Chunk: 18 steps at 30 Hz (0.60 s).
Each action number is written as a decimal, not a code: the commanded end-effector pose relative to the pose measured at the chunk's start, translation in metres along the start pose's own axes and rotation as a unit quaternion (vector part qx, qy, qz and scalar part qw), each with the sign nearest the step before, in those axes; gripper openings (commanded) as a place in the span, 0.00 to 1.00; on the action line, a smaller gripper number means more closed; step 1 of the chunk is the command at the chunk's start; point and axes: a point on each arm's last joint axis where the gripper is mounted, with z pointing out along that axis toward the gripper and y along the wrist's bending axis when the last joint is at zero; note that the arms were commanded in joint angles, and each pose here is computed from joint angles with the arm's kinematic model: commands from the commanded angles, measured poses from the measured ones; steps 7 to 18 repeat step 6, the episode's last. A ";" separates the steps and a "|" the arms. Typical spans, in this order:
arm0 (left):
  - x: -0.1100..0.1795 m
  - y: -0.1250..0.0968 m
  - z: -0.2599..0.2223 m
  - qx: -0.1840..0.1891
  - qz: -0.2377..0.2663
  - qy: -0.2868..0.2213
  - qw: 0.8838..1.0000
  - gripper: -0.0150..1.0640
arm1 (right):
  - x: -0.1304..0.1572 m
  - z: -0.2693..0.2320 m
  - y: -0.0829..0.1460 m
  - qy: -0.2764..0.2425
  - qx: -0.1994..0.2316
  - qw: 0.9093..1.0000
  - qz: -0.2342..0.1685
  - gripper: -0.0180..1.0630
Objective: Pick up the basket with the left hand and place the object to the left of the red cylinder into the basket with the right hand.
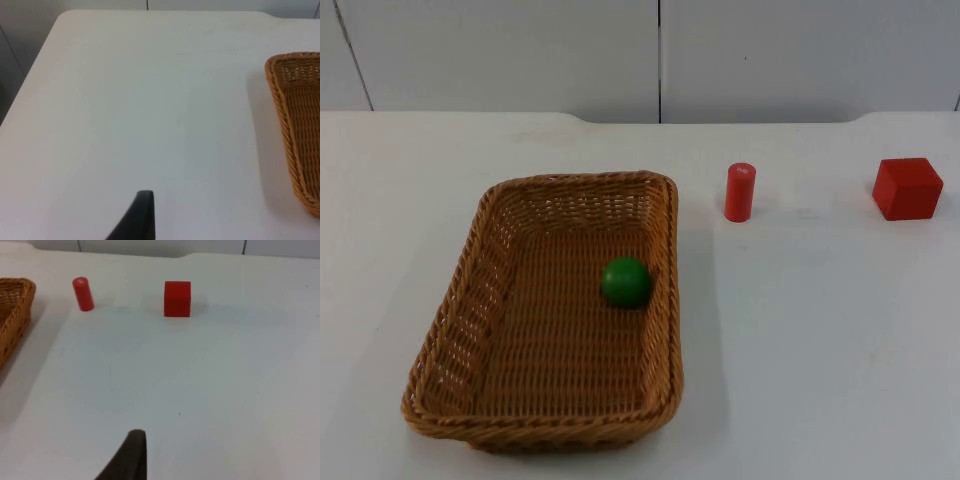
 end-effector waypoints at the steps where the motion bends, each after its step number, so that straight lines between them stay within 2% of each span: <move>1: 0.001 0.000 0.001 0.000 -0.005 0.000 1.000 0.99 | 0.000 0.000 0.000 -0.006 0.004 1.000 0.003 0.99; 18: 0.001 0.000 0.000 0.010 0.000 0.000 1.000 0.99 | 0.000 0.000 0.000 -0.006 0.004 1.000 0.003 0.99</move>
